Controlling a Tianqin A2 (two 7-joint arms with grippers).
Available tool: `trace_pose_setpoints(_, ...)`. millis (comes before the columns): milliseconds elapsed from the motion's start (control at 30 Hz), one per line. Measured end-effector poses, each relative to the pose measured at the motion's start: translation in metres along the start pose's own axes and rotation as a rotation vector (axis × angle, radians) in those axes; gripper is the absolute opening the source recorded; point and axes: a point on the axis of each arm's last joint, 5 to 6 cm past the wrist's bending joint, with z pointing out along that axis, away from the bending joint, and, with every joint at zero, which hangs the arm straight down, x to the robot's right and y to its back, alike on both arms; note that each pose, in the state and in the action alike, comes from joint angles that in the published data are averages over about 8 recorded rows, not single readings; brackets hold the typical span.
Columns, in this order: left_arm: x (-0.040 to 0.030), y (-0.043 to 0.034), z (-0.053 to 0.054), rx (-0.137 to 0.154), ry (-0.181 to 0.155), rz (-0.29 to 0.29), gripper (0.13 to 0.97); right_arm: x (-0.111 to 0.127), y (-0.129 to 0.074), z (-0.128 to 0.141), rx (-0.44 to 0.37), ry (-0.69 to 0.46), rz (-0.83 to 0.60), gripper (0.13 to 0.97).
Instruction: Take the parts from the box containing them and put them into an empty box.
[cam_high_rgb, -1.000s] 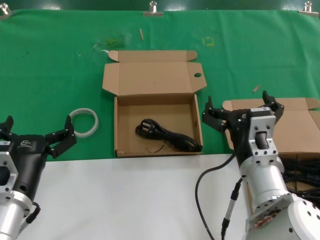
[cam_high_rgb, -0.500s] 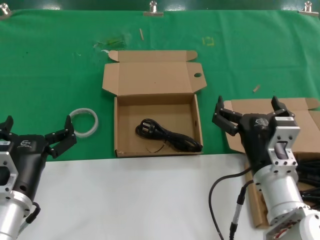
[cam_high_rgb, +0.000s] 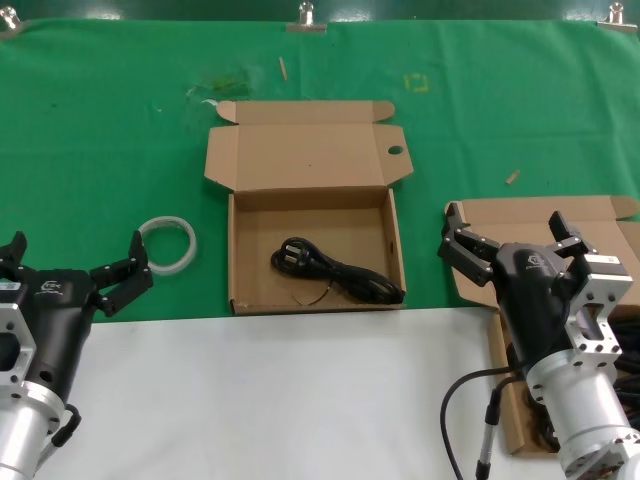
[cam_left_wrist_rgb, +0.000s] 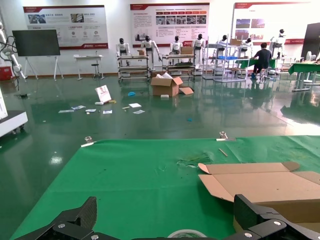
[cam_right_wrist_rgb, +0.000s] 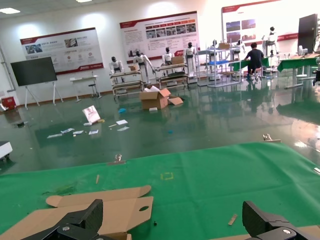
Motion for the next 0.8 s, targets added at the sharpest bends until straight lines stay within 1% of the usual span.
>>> trace_pose_setpoints(800,0.0,0.0,0.0,0.0,0.0,0.0,0.965,0.0009,0.0004,-0.0007,-0.001,-0.001,0.004,0.966)
